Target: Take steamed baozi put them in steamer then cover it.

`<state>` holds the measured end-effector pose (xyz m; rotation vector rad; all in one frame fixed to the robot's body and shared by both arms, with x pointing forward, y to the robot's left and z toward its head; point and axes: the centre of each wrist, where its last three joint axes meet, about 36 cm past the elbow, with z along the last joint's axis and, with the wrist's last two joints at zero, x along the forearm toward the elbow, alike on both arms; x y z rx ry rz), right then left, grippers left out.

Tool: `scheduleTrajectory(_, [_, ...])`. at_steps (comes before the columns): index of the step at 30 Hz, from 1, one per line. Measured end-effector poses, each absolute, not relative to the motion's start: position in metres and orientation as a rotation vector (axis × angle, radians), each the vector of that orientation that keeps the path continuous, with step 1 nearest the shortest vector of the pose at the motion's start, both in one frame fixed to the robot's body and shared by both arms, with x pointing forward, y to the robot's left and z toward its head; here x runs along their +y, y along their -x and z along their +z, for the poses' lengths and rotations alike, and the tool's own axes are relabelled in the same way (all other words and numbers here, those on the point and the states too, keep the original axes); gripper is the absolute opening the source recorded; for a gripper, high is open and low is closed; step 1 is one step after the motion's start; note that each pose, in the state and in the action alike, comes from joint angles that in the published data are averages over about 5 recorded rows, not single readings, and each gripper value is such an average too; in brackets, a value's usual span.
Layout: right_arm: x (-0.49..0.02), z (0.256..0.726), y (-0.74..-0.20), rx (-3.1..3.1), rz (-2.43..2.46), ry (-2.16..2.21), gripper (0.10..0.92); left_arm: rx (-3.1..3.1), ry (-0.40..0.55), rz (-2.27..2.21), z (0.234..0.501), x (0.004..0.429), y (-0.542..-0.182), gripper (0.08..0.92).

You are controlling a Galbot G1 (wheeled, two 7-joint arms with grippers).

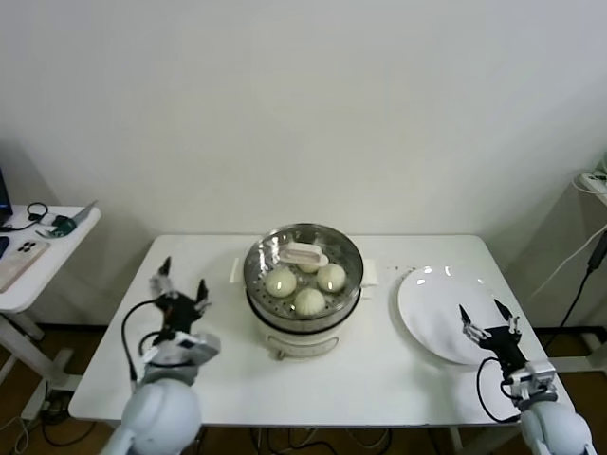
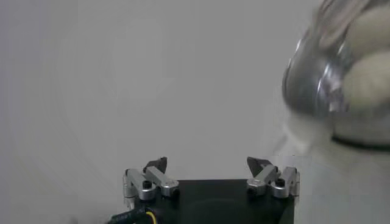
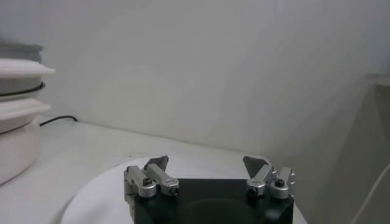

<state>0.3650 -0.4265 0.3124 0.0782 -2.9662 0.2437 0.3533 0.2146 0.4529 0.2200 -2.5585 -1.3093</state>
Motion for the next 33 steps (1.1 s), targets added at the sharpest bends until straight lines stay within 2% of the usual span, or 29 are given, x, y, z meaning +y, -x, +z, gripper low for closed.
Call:
scheduleTrajectory(9, [-0.421,0.312,-0.355,-2.991,0.204,-0.1,0.823,-2.691,-0.179,-0.785,0.406,0.279,-0.333,0.823])
scheduleTrajectory(18, [-0.417,0.31,-0.343,-2.999,0.168,-0.114,0.823,-2.92,-0.138,-0.452,0.355,0.306,-0.306,0.823])
scheduleTrajectory(33, [-0.414,0.31,-0.339,-3.025,0.143,-0.132,0.823,-3.057,-0.157,-0.273,0.325,0.316,-0.285,0.823])
